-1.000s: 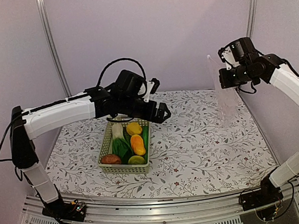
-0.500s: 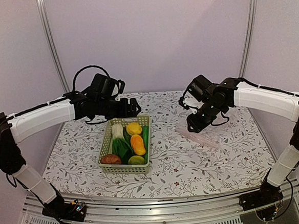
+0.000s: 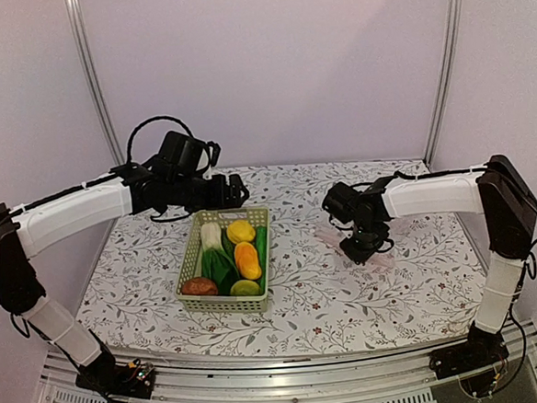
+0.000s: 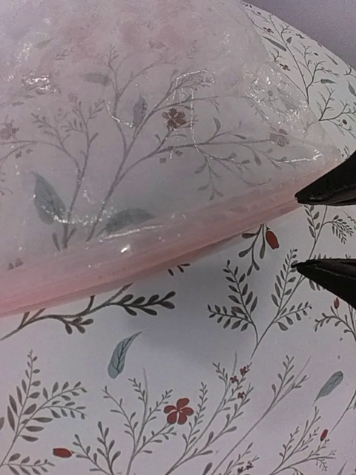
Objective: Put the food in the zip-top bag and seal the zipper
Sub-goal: Pick up the zipper food storage bag from the center of the board.
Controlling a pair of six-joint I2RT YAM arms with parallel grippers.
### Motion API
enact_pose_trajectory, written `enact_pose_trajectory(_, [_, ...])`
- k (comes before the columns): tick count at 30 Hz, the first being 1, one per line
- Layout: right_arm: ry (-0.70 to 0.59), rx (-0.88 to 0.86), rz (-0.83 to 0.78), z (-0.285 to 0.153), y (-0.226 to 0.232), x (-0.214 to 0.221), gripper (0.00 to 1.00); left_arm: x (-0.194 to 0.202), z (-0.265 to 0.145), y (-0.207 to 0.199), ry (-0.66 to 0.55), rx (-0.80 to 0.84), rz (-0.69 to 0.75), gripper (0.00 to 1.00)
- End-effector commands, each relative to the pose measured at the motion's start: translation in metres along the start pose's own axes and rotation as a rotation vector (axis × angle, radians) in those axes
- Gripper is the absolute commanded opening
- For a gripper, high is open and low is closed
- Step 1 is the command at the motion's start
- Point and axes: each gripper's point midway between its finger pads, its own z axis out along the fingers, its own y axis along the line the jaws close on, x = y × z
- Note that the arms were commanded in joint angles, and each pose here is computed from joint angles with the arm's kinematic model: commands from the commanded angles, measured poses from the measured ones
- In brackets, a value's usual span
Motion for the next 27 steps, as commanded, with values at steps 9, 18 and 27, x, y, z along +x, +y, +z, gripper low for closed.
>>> enact_pose_trajectory(9, [0.003,0.156,-0.04,0.033,-0.014,-0.015,0.25,-0.006,-0.017,0.009,-0.037,0.001,-0.044,0.95])
enact_pose_trajectory(18, [-0.086,0.228,-0.001,0.036,-0.026,-0.042,0.25,-0.011,-0.024,0.006,-0.043,0.014,-0.05,0.95])
enact_pose_trajectory(27, [-0.188,0.246,0.092,0.012,-0.056,-0.067,0.0,-0.011,-0.021,0.002,-0.028,0.027,-0.1,0.94])
